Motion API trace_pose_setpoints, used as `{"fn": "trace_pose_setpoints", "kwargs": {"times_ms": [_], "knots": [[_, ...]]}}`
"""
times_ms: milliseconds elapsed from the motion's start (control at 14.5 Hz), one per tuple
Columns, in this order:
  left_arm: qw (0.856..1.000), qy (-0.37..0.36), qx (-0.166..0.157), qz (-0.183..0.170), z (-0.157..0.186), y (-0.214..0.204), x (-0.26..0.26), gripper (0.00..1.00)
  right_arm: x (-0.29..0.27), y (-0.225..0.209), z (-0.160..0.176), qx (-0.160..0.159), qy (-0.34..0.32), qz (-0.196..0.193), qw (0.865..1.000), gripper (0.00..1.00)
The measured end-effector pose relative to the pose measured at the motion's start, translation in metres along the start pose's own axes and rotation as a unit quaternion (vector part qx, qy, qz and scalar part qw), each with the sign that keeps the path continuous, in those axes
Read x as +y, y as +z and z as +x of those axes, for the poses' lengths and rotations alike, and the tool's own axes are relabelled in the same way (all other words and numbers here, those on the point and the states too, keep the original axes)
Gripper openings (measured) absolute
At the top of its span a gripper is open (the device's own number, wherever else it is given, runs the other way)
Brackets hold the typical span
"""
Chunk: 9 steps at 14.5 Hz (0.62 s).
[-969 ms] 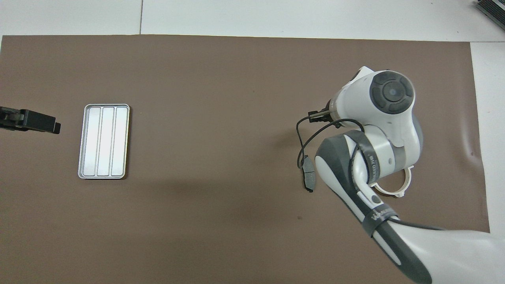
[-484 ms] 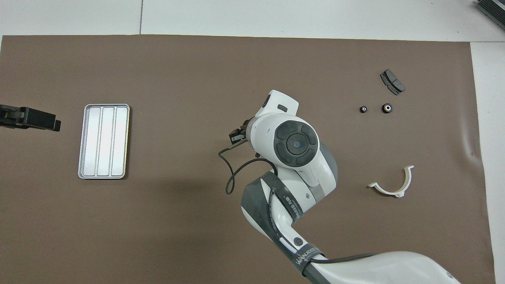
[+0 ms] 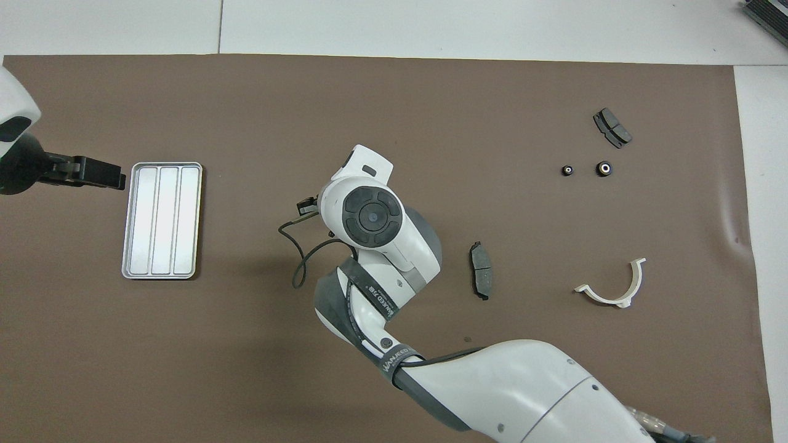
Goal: Pick bearing gear from pile to tray
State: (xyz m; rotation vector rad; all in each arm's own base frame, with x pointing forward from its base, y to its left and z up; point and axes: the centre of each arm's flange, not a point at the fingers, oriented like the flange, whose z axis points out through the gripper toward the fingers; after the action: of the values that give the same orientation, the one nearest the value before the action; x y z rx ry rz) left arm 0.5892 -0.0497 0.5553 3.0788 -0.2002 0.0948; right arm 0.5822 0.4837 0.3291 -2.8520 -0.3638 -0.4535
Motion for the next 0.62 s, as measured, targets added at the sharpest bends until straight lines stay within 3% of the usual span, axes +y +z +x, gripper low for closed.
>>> {"fn": "trace_pose_setpoints", "kwargs": {"times_ms": [138,484,553,623], "knots": [[1.0,-0.03,0.01,-0.002,0.02,0.03,0.01,1.0,-0.022,-0.003,-0.006,0.002,0.021,0.007,1.0,0.4],[0.995,-0.095,0.034,-0.009,0.045,0.072,0.044,1.0,-0.038,-0.002,-0.018,-0.005,0.022,-0.024,0.999,0.94],[0.993,-0.115,0.033,-0.012,0.047,0.081,0.057,1.0,-0.028,-0.006,-0.013,-0.007,0.023,-0.039,0.999,1.0],[0.99,-0.138,0.032,-0.014,0.049,0.093,0.078,1.0,-0.01,-0.015,-0.001,-0.006,0.029,-0.055,0.998,1.0]]}}
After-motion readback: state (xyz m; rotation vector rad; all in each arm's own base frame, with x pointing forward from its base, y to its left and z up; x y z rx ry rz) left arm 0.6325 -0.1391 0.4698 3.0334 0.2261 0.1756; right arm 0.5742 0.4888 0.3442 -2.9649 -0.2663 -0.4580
